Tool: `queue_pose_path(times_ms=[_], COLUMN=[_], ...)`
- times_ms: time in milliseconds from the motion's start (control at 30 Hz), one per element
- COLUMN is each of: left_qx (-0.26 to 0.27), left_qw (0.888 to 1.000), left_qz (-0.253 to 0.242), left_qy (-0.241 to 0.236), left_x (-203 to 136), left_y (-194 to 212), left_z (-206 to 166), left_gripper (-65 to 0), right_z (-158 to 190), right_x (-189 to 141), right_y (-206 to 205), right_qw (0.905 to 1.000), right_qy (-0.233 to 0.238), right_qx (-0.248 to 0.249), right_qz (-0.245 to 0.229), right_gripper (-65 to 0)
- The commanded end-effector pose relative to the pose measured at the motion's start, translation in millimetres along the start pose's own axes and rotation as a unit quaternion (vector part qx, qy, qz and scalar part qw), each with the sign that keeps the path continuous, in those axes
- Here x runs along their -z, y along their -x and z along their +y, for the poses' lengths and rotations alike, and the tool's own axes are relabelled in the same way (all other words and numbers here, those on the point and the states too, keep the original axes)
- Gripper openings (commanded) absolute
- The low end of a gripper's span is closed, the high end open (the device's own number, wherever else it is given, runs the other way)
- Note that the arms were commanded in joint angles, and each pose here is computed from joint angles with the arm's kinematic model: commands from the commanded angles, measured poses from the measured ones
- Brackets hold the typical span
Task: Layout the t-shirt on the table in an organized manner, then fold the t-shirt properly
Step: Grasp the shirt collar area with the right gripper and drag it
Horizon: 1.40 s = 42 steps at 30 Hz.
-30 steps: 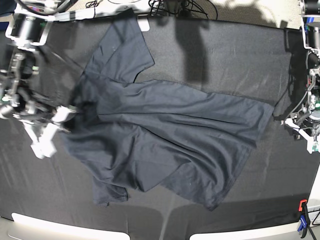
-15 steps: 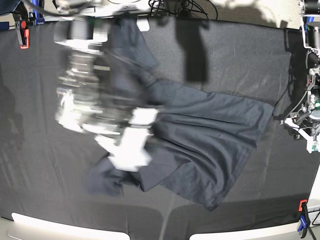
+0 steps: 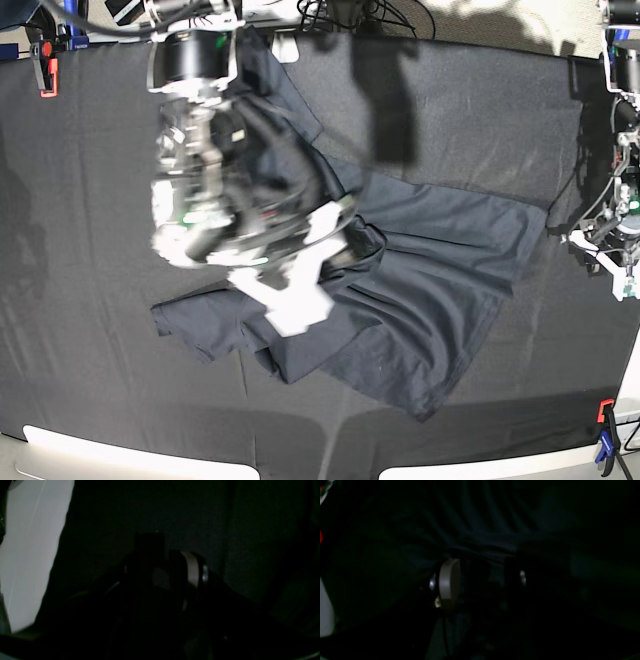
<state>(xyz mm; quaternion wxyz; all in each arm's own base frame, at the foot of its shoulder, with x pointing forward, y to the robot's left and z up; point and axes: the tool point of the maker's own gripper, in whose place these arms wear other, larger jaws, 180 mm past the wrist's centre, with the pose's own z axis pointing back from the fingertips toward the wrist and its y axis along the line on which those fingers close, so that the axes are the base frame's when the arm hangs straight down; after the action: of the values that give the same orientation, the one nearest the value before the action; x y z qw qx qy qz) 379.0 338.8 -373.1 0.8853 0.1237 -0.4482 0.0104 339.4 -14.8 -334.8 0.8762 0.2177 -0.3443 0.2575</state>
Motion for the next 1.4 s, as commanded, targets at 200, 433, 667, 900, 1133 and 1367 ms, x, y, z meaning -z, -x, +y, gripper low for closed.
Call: queue_pose_path(times_ms=[200, 433, 667, 900, 1133, 1367], left_qx=[0.004, 0.004, 0.004, 0.004, 0.004, 0.004], left_qw=[0.999, 0.999, 0.999, 0.999, 0.999, 0.999], left_qz=[-0.034, -0.035, -0.041, -0.046, -0.046, -0.046], left_qy=[-0.011, -0.011, -0.011, -0.011, -0.011, -0.011], left_x=[-1.7, -1.7, -1.9, -2.0, -2.1, -2.1], left_y=[-25.5, -25.7, -27.9, -29.5, -29.6, -29.7], left_z=[11.4, 11.3, 11.4, 11.2, 11.2, 11.4], left_gripper=[-41.4, -41.4, -41.4, -41.4, -41.4, -41.5], right_z=[-4.1, -9.9, -17.6, -31.3, -10.3, -10.6], right_x=[-5.1, -7.6, -13.9, -23.3, -11.9, 8.0], right_y=[-3.9, 27.8, 55.8, 34.6, 17.9, 35.9], right_qw=[0.9998, 0.9973, 0.9904, 0.9802, 0.9747, 0.972], right_qy=[0.007, 0.044, 0.068, 0.065, 0.04, 0.035], right_qx=[0.02, 0.048, 0.116, 0.178, 0.202, 0.223], right_qz=[-0.002, 0.033, 0.032, -0.057, -0.088, -0.065], right_gripper=[-36.8, -36.8, -36.8, -36.8, -36.8, -36.9])
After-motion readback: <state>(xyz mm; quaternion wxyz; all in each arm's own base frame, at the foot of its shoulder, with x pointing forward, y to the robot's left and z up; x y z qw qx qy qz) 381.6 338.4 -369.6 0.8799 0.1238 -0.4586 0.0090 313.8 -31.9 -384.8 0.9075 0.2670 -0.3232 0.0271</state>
